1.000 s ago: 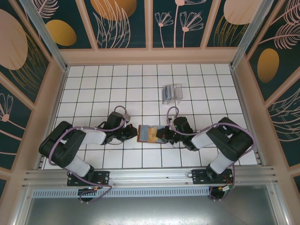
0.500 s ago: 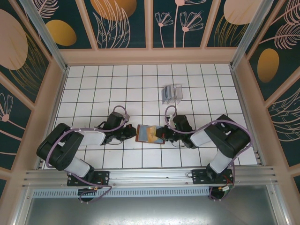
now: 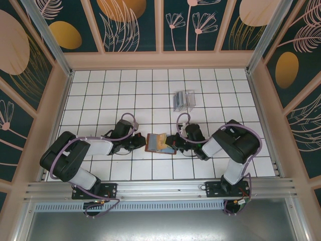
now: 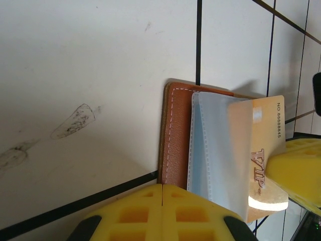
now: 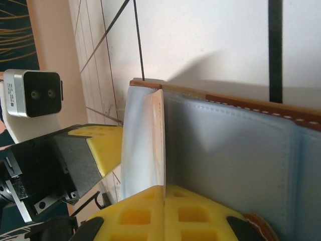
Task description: Put the credit cards into the card holder
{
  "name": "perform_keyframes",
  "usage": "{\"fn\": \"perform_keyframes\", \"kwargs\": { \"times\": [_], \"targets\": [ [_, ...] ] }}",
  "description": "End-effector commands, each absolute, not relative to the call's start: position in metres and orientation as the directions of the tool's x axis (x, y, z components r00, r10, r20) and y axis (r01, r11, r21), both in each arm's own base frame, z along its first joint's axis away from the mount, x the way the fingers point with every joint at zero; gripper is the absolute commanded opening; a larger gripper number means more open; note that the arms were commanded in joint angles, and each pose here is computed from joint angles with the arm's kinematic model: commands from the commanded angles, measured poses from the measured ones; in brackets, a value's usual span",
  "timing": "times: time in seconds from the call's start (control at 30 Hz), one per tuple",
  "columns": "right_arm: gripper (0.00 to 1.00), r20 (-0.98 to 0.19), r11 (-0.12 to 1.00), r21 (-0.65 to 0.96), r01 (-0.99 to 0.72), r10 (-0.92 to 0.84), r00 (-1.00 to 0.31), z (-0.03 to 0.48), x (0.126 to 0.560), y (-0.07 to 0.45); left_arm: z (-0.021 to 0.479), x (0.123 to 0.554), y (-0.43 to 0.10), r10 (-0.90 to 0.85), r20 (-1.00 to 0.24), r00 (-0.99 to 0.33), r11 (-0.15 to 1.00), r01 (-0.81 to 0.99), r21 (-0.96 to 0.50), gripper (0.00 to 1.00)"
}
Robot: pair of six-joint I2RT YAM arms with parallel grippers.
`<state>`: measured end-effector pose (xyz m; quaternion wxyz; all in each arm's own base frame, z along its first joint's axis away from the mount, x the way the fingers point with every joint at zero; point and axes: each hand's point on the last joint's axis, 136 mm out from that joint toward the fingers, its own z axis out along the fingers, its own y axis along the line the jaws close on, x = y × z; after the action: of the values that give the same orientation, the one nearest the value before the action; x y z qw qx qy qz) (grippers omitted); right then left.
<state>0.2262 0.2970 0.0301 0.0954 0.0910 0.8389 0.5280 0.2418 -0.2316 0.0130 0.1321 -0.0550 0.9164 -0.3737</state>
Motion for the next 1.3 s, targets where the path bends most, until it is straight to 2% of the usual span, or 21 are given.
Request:
{"fn": "perform_keyframes", "kwargs": {
  "times": [0.0,0.07,0.2,0.4,0.6,0.8,1.0,1.1,1.27],
  "targets": [
    [0.00,-0.006,0.489,0.856,0.169,0.336,-0.942,-0.001,0.225,0.284,-0.004,0.236,-0.224,-0.206,-0.171,-0.964,0.744,-0.041,-0.667,0.06],
    [0.00,-0.010,0.488,0.857,0.162,0.331,-0.944,0.000,0.225,0.288,-0.005,0.236,-0.226,-0.206,-0.166,-0.964,0.740,-0.043,-0.671,0.05],
    [0.09,-0.022,0.515,0.841,0.163,0.334,-0.942,0.000,0.226,0.288,-0.005,0.236,-0.227,-0.214,-0.158,-0.964,0.729,-0.050,-0.683,0.05],
    [0.39,-0.046,0.578,0.798,0.170,0.340,-0.939,0.000,0.222,0.279,-0.005,0.235,-0.225,-0.213,-0.164,-0.963,0.735,-0.047,-0.676,0.05],
    [0.43,-0.066,0.615,0.773,0.157,0.323,-0.944,0.003,0.218,0.277,-0.002,0.237,-0.225,-0.210,-0.172,-0.962,0.737,-0.040,-0.675,0.05],
    [0.39,-0.090,0.658,0.736,0.159,0.328,-0.941,0.004,0.216,0.271,-0.003,0.235,-0.225,-0.210,-0.169,-0.963,0.738,-0.042,-0.674,0.05],
    [0.22,-0.094,0.645,0.749,0.151,0.329,-0.940,0.007,0.213,0.270,-0.004,0.235,-0.225,-0.210,-0.166,-0.964,0.735,-0.044,-0.676,0.05],
    [0.02,-0.090,0.627,0.767,0.140,0.321,-0.943,0.008,0.212,0.274,-0.004,0.234,-0.225,-0.209,-0.163,-0.964,0.734,-0.044,-0.678,0.05],
    [0.00,-0.076,0.606,0.784,0.138,0.314,-0.946,0.008,0.210,0.280,-0.003,0.233,-0.227,-0.207,-0.159,-0.965,0.727,-0.043,-0.685,0.05]
  ]
}}
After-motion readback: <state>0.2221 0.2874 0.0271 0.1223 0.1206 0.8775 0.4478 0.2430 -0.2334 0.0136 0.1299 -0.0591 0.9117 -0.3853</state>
